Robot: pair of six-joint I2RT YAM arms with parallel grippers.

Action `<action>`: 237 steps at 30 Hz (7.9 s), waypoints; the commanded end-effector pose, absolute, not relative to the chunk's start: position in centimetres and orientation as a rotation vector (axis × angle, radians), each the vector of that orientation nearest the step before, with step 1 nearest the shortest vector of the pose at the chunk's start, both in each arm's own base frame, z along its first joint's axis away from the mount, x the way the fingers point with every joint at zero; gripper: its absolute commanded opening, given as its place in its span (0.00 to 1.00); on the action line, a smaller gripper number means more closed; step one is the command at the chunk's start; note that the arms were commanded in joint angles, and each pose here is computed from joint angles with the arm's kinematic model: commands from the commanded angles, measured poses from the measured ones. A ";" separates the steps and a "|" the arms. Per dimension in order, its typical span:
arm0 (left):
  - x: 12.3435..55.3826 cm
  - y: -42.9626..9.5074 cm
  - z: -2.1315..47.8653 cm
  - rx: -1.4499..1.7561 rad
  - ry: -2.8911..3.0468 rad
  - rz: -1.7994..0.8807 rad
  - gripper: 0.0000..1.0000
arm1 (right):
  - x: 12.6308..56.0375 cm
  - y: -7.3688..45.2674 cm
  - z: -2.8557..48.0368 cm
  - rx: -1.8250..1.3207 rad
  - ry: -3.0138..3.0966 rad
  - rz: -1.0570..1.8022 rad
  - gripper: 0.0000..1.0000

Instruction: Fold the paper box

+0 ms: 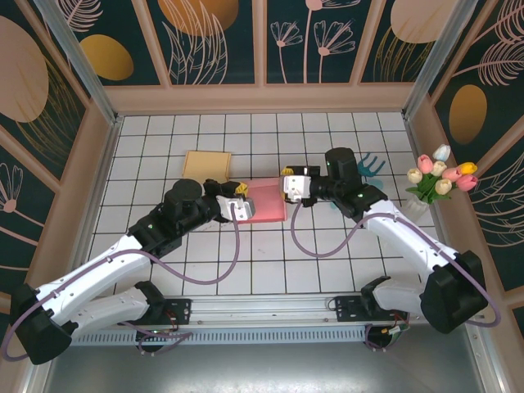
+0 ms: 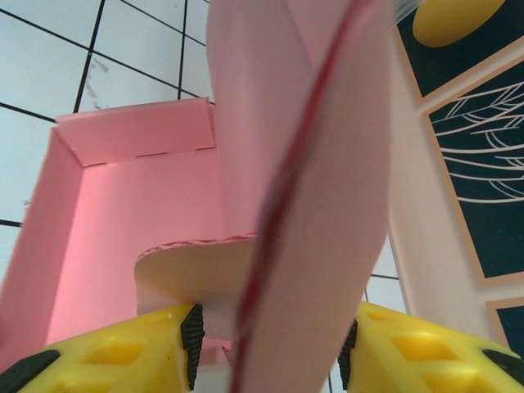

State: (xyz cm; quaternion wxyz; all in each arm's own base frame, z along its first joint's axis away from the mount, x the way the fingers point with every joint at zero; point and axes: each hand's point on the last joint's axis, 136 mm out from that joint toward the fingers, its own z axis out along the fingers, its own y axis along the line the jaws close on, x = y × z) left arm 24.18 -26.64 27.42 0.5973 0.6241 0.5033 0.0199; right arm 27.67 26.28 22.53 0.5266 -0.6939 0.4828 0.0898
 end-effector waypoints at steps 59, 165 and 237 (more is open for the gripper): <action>33.4 -18.7 32.5 -0.179 1.851 -0.543 0.61 | 29.2 22.8 21.5 -1.540 1.198 0.211 0.00; 32.5 -25.3 9.2 -0.478 2.386 -0.589 0.56 | 28.3 23.5 23.4 -1.184 1.723 0.387 0.50; 28.3 -24.9 4.3 -0.586 2.678 -0.421 0.68 | 31.5 23.9 2.2 -0.238 2.378 0.354 0.50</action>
